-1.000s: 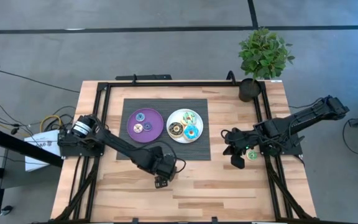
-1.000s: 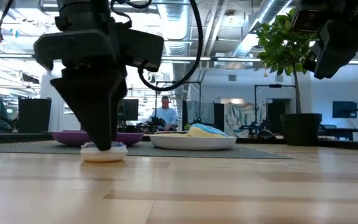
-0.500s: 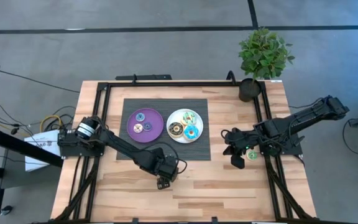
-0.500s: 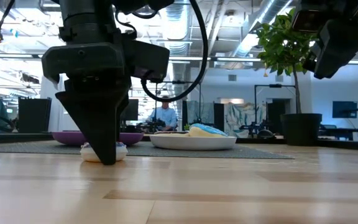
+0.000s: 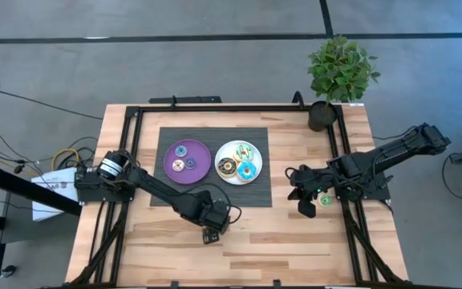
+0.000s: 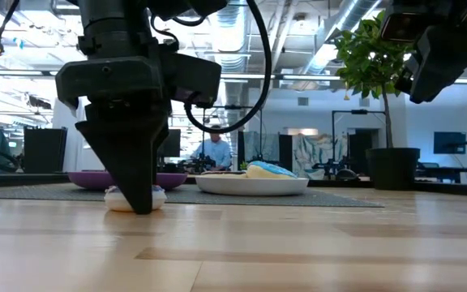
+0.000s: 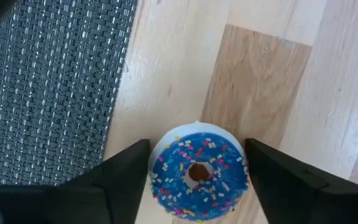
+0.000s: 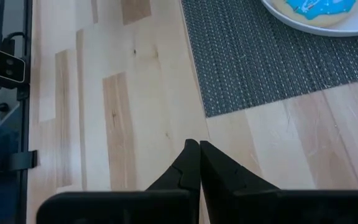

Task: Pick & Place donuts
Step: Put the small dark blue donut on the purple plate

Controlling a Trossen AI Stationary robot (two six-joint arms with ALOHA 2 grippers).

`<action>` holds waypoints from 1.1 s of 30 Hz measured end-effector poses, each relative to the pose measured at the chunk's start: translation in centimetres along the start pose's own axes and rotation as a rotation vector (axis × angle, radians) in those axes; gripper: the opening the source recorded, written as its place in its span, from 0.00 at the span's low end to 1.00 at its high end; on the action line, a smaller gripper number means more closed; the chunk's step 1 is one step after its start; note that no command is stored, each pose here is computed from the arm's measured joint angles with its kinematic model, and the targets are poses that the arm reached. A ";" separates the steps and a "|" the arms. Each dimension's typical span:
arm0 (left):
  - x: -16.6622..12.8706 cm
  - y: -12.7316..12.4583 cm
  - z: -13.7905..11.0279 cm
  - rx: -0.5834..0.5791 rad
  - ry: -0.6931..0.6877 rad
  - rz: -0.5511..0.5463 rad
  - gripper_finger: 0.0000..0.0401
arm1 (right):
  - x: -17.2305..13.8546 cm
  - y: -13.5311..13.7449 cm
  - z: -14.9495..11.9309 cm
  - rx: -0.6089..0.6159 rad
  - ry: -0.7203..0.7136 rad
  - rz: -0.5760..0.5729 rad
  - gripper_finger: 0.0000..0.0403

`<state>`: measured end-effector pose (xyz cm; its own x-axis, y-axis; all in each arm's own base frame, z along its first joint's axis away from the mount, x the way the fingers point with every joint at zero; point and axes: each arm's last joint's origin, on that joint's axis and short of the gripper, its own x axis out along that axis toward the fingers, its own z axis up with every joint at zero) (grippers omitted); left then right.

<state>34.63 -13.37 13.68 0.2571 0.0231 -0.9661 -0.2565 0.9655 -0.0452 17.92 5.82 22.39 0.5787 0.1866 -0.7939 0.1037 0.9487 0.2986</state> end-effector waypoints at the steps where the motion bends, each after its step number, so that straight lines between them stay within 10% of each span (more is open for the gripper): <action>1: 0.0 0.0 0.0 0.000 0.000 0.000 0.61 | 0.0 0.0 0.0 0.000 0.000 0.000 0.00; 22: -0.7 -0.1 0.4 0.014 0.049 0.026 0.49 | 0.0 0.0 0.0 -0.019 0.000 0.000 0.00; 33: -4.3 1.8 4.8 0.011 0.066 -0.001 0.49 | 0.0 0.0 0.1 -0.019 -0.006 0.004 0.00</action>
<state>37.52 -10.50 19.00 0.1956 0.0051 -0.9807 -0.2455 0.9684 -0.0439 17.97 5.84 22.43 0.5841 0.1884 -0.7895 0.0867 0.9527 0.2914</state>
